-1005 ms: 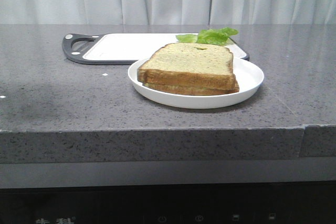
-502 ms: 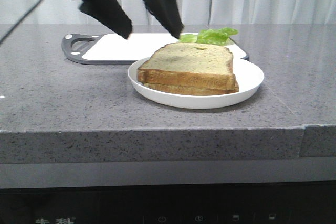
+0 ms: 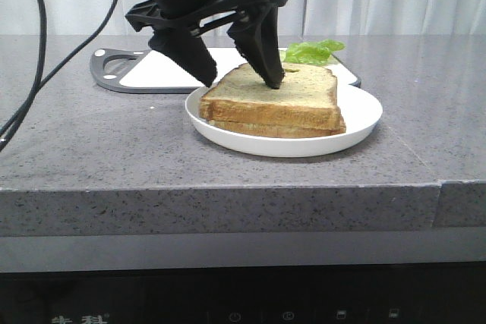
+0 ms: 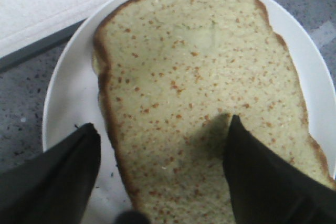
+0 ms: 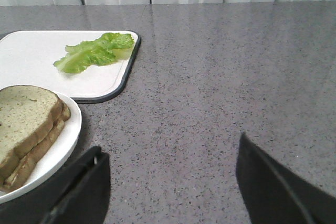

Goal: Left arm grabs bread, right arm adds lettuce
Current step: 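Lower the left gripper onto the top bread slice on the plate, then grasp the top bread slice with the left gripper and lift it away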

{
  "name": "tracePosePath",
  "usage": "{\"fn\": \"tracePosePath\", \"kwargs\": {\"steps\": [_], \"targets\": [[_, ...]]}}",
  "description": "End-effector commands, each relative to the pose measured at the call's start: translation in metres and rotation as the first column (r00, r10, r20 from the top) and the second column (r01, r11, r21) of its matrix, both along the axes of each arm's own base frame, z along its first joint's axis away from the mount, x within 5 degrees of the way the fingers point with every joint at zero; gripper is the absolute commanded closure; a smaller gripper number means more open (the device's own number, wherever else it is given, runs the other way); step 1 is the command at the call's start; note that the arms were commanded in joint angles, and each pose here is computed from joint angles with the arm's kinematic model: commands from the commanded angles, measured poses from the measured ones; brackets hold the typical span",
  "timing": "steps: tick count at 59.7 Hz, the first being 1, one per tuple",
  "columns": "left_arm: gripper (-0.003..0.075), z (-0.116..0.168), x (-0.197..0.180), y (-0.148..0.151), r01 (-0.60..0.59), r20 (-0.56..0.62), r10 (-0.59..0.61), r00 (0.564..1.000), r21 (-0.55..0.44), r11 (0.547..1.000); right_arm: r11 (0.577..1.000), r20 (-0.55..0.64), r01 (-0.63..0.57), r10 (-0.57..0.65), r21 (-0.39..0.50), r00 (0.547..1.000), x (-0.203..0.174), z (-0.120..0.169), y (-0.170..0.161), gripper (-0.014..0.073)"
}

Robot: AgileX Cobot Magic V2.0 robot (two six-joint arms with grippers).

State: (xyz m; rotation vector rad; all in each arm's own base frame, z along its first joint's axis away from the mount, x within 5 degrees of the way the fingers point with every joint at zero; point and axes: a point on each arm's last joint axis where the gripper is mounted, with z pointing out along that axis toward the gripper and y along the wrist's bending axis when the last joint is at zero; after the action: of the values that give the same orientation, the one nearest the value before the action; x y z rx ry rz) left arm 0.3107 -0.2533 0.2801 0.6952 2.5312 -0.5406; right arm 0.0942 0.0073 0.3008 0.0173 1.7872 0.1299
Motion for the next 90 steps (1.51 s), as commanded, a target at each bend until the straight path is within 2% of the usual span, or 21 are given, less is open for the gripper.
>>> {"fn": "tracePosePath", "kwargs": {"steps": [1,11,19,34,44,60,73,90], "targets": [[0.0389,0.029,-0.003,-0.001,-0.002,0.076,0.008,0.997,-0.072,0.997,1.0,0.105,0.021,-0.019,-0.014,0.994,0.002,0.019,-0.002,0.0071],[0.061,0.029,-0.004,0.0,0.001,0.074,0.003,0.997,-0.061,0.998,1.0,0.105,0.021,-0.019,-0.014,0.994,0.002,0.019,-0.002,0.0071],[0.0736,0.028,-0.003,0.001,0.008,0.087,-0.005,0.996,-0.034,0.999,1.0,0.105,0.021,-0.019,-0.014,0.994,0.002,0.019,-0.002,0.0071],[0.0741,0.035,-0.002,0.003,0.009,0.138,-0.005,0.99,-0.029,1.0,1.0,0.105,0.021,-0.019,-0.014,0.994,0.002,0.019,-0.002,0.0071],[0.0741,0.062,-0.008,0.009,0.005,0.22,0.016,0.975,-0.093,0.996,1.0,0.105,0.021,-0.019,-0.014,0.994,0.002,0.019,-0.002,0.0071],[0.0741,0.108,-0.026,0.029,0.001,0.368,0.073,0.927,-0.197,0.98,1.0,0.105,0.021,-0.019,-0.014,0.994,0.002,0.019,-0.002,0.0071],[0.0741,0.119,-0.053,0.067,-0.016,0.541,0.139,0.829,-0.226,0.974,1.0,0.096,0.022,-0.021,-0.014,0.995,0.005,0.018,-0.002,0.0071],[0.0741,0.119,-0.108,0.128,-0.02,0.72,0.273,0.638,-0.338,0.941,1.0,0.001,0.022,-0.022,-0.019,1.0,0.03,0.015,-0.002,0.0071]]}}
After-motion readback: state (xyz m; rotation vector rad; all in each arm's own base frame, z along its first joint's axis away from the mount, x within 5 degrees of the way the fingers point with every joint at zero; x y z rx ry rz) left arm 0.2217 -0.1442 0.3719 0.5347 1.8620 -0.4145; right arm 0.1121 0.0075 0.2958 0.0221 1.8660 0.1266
